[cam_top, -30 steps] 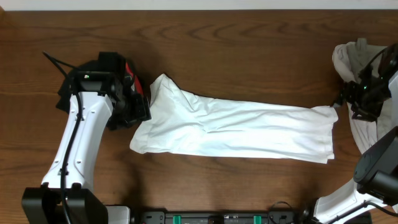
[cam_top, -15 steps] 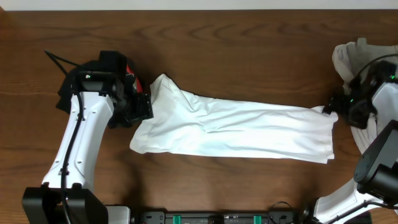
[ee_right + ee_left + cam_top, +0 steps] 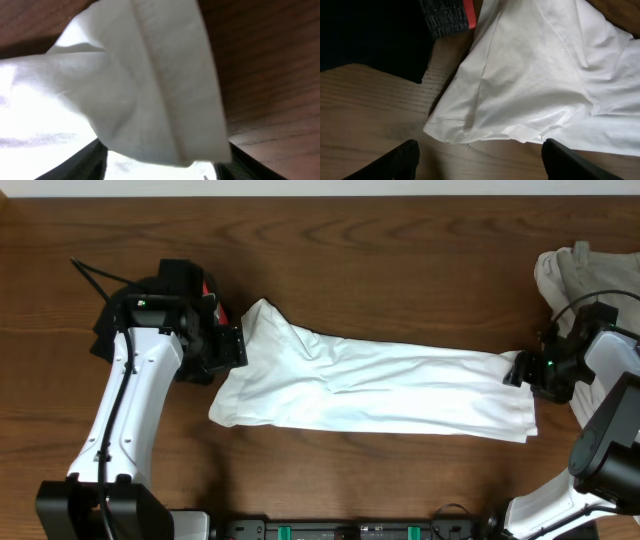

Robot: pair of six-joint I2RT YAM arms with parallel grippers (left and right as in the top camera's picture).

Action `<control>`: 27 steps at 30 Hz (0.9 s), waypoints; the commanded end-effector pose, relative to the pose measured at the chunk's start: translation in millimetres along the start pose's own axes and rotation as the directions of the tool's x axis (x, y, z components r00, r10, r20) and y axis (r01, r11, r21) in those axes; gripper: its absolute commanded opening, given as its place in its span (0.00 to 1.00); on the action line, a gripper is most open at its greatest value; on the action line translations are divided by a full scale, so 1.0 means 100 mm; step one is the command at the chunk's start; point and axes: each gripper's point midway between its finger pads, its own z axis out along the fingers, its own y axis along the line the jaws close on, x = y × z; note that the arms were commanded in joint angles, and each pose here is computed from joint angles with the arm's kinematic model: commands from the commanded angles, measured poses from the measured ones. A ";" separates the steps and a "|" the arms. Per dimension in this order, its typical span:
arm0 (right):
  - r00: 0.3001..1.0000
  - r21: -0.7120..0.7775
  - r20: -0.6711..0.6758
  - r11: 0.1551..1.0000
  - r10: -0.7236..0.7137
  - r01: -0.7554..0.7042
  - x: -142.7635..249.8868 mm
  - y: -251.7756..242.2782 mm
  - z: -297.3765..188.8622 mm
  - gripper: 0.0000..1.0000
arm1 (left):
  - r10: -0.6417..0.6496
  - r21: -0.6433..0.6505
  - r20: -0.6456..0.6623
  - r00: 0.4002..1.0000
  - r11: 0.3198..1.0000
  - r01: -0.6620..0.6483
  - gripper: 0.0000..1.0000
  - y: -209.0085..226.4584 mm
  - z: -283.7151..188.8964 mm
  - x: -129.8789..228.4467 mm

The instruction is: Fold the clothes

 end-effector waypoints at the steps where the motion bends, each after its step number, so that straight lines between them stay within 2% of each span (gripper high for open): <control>1: 0.998 -0.016 -0.059 0.999 0.031 -0.032 0.22 0.00 0.17 0.55 | 0.023 0.014 0.033 0.999 1.000 -0.023 0.80 -0.04 -0.09 -0.06; 3: 0.997 -0.015 -0.068 0.999 0.043 -0.044 0.26 -0.01 0.19 0.38 | 0.023 0.014 0.033 0.999 1.000 -0.023 0.80 -0.04 -0.09 -0.06; 11: 0.996 -0.015 -0.064 0.998 0.062 -0.063 0.20 0.00 0.10 0.03 | 0.023 0.014 0.034 0.999 1.000 -0.024 0.81 -0.04 -0.09 -0.06; 18: 0.997 -0.011 -0.006 0.997 0.077 -0.077 -0.13 0.05 -0.42 0.01 | 0.024 0.017 0.044 0.999 1.000 -0.025 0.81 -0.05 -0.09 -0.09; 27: 0.975 0.055 0.202 0.993 0.092 -0.105 -0.71 -0.05 -1.40 0.01 | 0.030 0.042 0.086 0.996 0.999 -0.034 0.81 -0.13 -0.29 -0.19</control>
